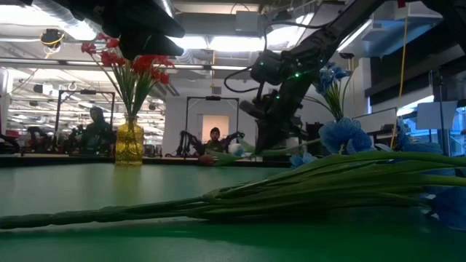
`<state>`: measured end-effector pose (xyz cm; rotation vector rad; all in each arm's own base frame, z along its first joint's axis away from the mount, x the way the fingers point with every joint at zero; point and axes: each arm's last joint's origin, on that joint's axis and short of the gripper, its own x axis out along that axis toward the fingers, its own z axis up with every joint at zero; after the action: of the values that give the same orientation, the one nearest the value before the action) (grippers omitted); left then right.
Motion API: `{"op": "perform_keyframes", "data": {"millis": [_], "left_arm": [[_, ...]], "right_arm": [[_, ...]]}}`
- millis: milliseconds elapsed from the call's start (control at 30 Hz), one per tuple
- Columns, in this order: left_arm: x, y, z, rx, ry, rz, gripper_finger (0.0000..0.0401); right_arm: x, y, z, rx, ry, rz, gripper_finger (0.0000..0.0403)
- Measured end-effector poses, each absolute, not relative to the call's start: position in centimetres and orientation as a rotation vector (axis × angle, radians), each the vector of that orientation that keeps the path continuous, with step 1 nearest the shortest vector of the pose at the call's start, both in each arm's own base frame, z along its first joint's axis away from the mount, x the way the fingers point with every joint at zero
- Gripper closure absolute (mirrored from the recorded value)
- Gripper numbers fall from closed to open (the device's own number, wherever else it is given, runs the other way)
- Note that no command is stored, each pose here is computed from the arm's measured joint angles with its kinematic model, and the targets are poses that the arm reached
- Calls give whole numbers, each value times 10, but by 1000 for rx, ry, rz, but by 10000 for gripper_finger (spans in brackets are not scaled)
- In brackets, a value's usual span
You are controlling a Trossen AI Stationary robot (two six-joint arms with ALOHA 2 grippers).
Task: Sort flowers into vase by color
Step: Put the white flower into the transparent vase
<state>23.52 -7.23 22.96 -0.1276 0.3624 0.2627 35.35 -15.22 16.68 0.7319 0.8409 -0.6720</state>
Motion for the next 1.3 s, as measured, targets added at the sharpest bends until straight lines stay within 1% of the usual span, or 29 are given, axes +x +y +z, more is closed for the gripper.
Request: {"op": "perform_keyframes", "data": {"millis": [200, 400, 500, 633, 733, 867, 1033, 1133, 1300], "left_arm": [[235, -72, 230, -128, 362, 263, 172], [235, -72, 230, -128, 362, 263, 172], [235, -72, 230, -128, 362, 263, 172], [235, -72, 230, -128, 362, 263, 172], [235, -72, 230, -126, 363, 262, 172], [235, -72, 229, -121, 373, 264, 172], [234, -73, 227, -110, 392, 264, 172], [234, -73, 227, -116, 391, 262, 172], [233, -75, 227, -120, 391, 257, 172]], "right_arm": [[352, -151, 165, 733, 865, -678, 360], [348, -152, 164, 694, 895, -727, 358], [348, -151, 164, 676, 902, -708, 366], [352, -148, 169, 634, 881, -660, 393], [358, -142, 178, 582, 824, -617, 391], [367, -126, 204, 472, 699, -542, 396], [365, -99, 248, 281, 553, -517, 398], [359, -81, 278, 182, 454, -504, 398], [335, -58, 328, 45, 313, -517, 400]]}}
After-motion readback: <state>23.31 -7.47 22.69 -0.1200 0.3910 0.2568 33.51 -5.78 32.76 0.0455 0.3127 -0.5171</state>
